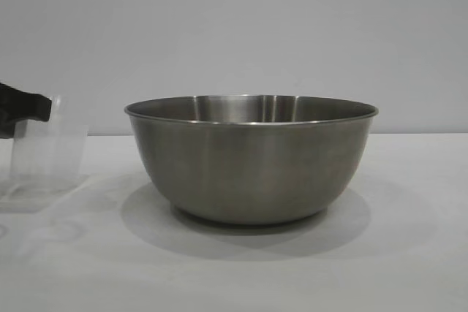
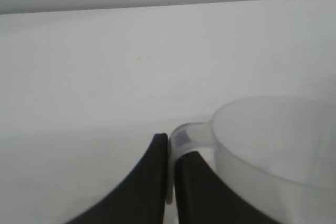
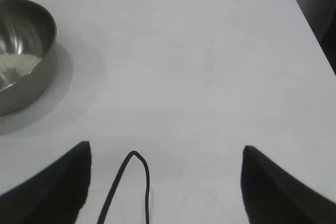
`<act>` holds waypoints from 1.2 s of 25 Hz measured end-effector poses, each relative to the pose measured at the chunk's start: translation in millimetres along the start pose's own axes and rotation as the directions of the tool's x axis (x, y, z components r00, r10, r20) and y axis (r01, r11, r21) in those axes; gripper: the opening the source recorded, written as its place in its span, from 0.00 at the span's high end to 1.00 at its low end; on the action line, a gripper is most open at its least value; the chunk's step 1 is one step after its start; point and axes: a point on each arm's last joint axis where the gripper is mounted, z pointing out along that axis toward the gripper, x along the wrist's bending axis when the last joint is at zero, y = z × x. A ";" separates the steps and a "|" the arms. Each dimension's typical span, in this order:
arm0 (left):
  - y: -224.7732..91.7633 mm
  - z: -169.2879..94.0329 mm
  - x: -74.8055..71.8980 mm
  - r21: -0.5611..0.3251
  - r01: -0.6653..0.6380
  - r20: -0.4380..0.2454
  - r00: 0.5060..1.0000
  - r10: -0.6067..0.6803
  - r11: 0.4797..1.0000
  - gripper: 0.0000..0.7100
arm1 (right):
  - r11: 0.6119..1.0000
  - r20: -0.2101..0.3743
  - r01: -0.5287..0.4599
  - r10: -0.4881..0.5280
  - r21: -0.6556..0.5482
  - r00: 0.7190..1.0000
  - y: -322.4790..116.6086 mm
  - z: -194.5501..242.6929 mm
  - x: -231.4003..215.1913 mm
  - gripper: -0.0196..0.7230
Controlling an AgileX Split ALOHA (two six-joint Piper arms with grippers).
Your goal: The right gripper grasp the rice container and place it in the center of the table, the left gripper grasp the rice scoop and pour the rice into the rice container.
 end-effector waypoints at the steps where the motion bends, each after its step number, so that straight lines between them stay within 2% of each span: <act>1: -0.7 0.1 0.0 0.002 0.000 0.000 1.000 0.000 1.000 0.76 | 1.000 0.000 0.000 0.000 0.000 1.000 0.0 0.0 0.0 0.30; 4: -3.5 -2.1 0.6 0.015 -0.001 -0.001 1.000 0.001 1.000 0.56 | 1.000 0.000 0.000 0.000 0.000 1.000 0.0 0.0 0.0 0.30; 6: -8.0 -6.8 1.9 0.036 -0.002 -0.005 1.000 0.003 0.999 0.47 | 1.000 0.000 0.000 0.000 0.000 1.000 0.0 0.0 0.0 0.30; 9: -14.7 -18.3 4.1 0.073 -0.006 -0.006 1.000 0.007 0.997 0.49 | 1.000 0.000 0.000 0.000 0.000 1.000 0.0 0.0 0.0 0.30; 10: -14.8 -23.0 4.9 0.078 -0.006 -0.007 1.000 0.006 0.997 0.44 | 1.000 0.000 0.000 0.000 0.000 1.000 0.0 0.0 0.0 0.30; 13: -12.3 -40.5 6.8 0.084 0.014 -0.003 1.000 -0.014 0.996 0.46 | 1.000 0.000 0.000 0.000 0.000 1.000 0.0 0.0 0.0 0.30; 18: -2.6 -72.7 1.9 0.061 -0.022 0.099 0.995 0.016 0.998 0.46 | 1.000 0.000 0.000 0.000 0.000 1.000 0.0 0.0 0.0 0.30; 22: 8.4 -96.1 1.3 0.011 0.006 0.136 0.991 -0.007 1.000 0.46 | 1.000 0.000 0.000 0.000 0.000 1.000 0.0 0.0 0.0 0.30; 25: 19.2 -103.8 0.1 -0.039 0.018 0.156 0.988 -0.012 0.999 0.46 | 1.000 0.000 0.000 0.000 0.000 1.000 0.0 0.0 0.0 0.30; 30: 24.6 -110.1 -3.4 -0.023 0.127 0.203 0.972 -0.119 0.992 0.46 | 1.000 0.000 0.000 0.000 0.000 1.000 0.0 0.0 0.0 0.30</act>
